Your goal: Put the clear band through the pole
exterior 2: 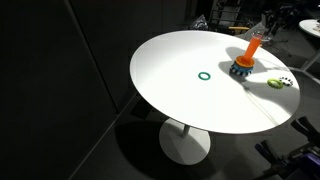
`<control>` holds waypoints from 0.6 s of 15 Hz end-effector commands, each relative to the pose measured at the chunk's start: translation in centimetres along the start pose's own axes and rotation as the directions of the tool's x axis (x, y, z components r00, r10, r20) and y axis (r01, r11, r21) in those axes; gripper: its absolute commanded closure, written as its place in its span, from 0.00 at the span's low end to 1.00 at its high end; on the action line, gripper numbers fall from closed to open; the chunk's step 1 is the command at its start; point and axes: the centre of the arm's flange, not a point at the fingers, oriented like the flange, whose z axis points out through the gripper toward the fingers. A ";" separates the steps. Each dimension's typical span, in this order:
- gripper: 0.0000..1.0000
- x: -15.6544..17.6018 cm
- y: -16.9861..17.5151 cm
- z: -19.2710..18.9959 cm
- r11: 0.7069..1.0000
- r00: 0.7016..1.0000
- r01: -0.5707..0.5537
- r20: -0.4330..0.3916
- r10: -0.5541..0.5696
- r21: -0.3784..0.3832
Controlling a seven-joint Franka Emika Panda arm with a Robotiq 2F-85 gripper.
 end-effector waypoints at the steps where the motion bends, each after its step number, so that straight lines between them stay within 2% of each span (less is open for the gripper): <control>1: 0.91 0.4 -0.1 -0.2 1.000 1.000 0.003 0.018 -0.003 -0.005; 9: 0.91 0.2 -1.3 -0.3 1.000 1.000 0.014 0.012 -0.014 -0.008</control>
